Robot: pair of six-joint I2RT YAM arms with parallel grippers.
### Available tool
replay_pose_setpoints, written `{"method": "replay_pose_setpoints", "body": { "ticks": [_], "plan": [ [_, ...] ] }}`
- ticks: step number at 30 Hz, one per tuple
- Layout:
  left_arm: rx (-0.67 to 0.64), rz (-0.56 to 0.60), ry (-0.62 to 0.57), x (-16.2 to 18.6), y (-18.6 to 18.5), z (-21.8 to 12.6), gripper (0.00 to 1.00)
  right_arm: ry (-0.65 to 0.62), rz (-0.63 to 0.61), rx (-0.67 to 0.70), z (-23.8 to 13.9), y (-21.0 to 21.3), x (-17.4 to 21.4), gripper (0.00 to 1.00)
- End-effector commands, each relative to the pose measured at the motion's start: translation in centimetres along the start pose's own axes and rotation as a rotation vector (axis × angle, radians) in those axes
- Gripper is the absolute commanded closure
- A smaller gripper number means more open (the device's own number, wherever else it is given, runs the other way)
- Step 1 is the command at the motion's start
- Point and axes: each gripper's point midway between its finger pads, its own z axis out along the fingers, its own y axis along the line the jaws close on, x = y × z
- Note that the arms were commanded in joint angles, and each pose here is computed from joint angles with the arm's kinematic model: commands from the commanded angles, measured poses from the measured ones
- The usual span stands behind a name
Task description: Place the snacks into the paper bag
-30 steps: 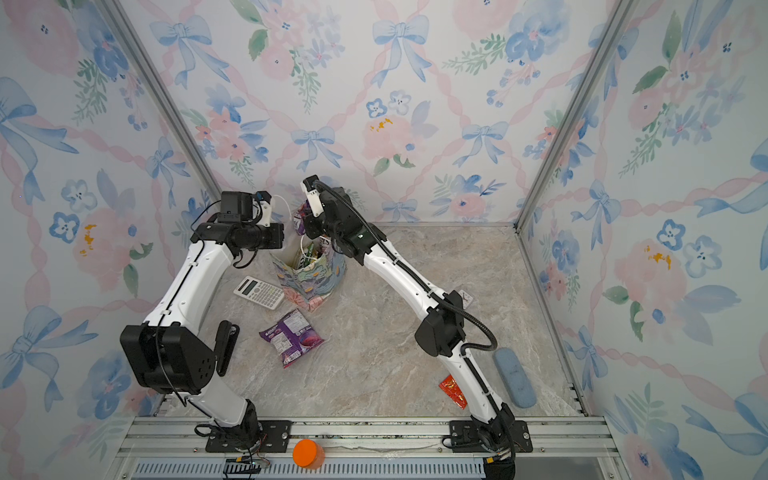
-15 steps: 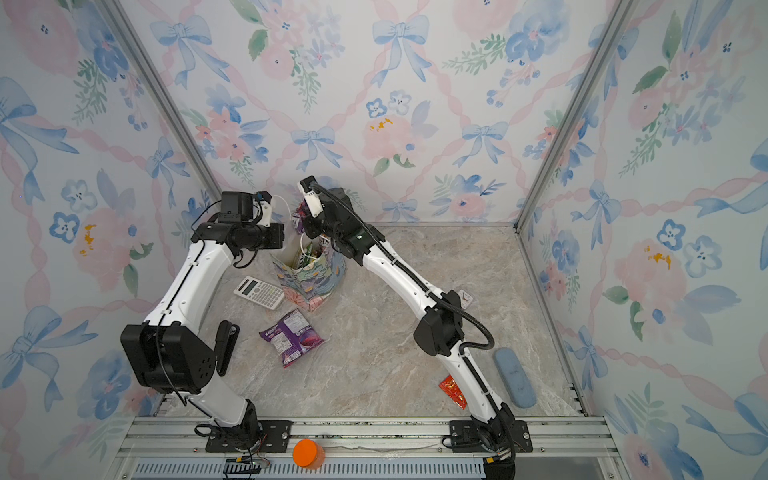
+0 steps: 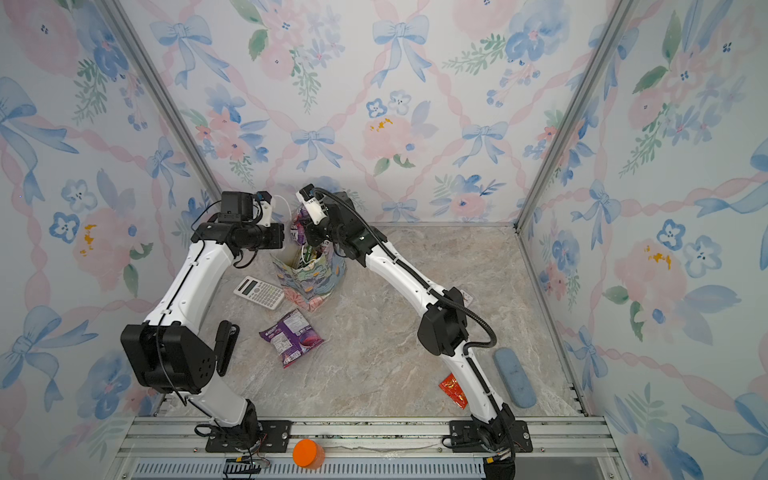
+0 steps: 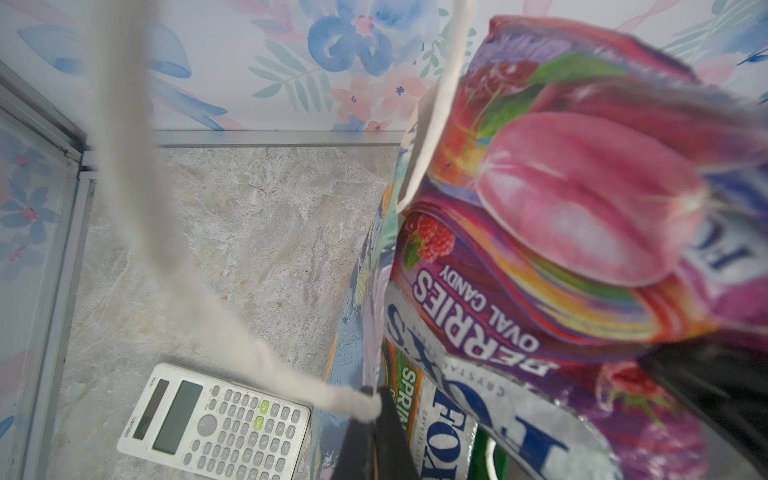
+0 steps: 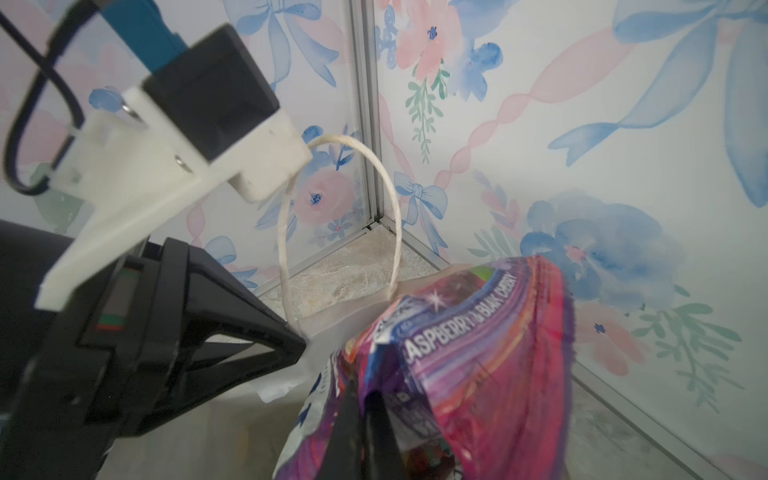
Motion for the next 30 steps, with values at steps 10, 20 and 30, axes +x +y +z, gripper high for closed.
{"method": "replay_pose_setpoints", "body": {
  "ticks": [10, 20, 30],
  "plan": [
    [0.011, -0.02, 0.052, 1.4, 0.1, 1.0, 1.0, -0.333, -0.142, 0.107, -8.7, 1.6, -13.0, 1.0],
    [0.013, -0.018, 0.05, 1.4, 0.1, 0.9, 1.0, -0.327, -0.227, 0.313, -5.4, -2.7, -12.3, 1.0],
    [0.01, -0.018, 0.052, 1.4, 0.2, 1.0, 1.0, -0.297, -0.212, 0.351, -3.4, -4.9, -10.2, 1.0]
  ]
}}
